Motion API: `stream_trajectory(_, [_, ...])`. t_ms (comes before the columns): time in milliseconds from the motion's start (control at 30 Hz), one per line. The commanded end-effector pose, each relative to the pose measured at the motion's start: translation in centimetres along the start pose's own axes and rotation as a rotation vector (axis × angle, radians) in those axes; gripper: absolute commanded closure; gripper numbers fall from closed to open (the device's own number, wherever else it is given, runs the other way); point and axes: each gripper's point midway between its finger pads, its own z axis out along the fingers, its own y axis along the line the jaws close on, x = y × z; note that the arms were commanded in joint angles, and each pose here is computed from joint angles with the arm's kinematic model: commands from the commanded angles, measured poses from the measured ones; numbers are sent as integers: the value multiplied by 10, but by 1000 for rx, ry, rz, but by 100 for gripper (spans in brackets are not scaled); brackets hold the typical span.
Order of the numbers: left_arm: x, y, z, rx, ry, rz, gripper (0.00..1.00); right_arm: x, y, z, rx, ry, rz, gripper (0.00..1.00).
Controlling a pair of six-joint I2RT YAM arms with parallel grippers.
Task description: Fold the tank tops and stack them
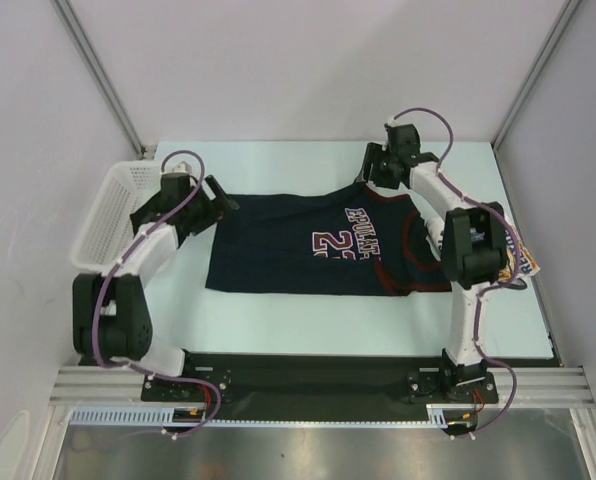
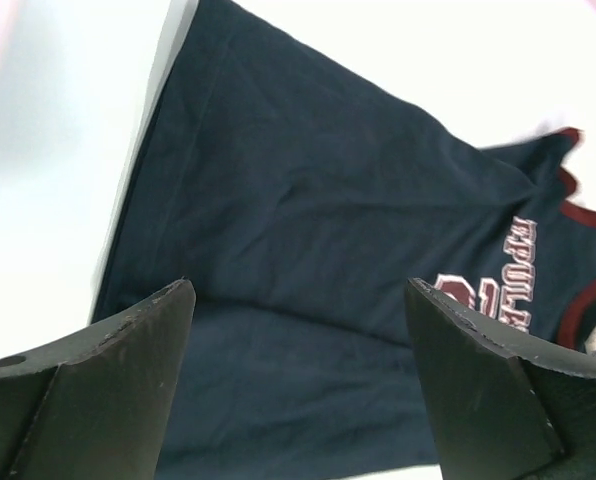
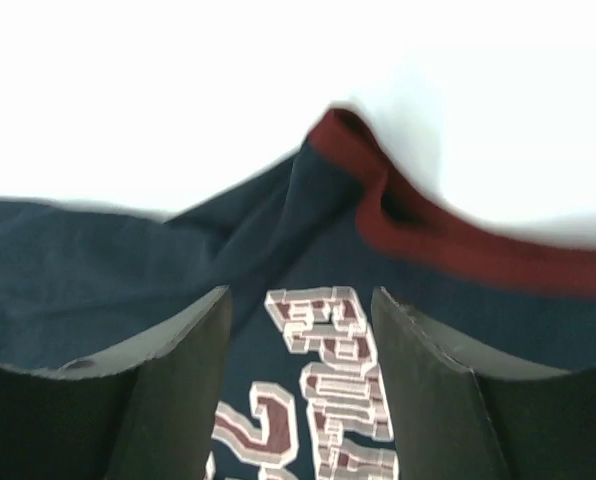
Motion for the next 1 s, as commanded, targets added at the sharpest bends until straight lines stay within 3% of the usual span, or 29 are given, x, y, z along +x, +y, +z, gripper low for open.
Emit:
stream_trajectory(0, [-24, -11, 25, 11, -32, 54, 10, -17, 16, 19, -33, 14, -95, 35])
stream_trajectory(167, [-40, -14, 49, -18, -14, 77, 10, -29, 13, 48, -3, 33, -113, 30])
stream_trajectory(600, [-63, -6, 94, -125, 14, 140, 10, -11, -3, 104, -3, 86, -98, 43])
stream_trajectory(700, [-68, -4, 101, -147, 16, 162, 10, -16, -5, 105, -32, 74, -65, 67])
stream_trajectory(733, [-68, -1, 103, -166, 25, 165, 10, -19, -3, 104, -54, 71, -50, 82])
stream_trajectory(833, [-70, 1, 112, -188, 39, 185, 10, -36, -14, 97, -52, 22, 12, 90])
stream_trajectory(967, [-77, 3, 123, -225, 35, 217, 10, -59, -25, 85, -49, -63, 52, 94])
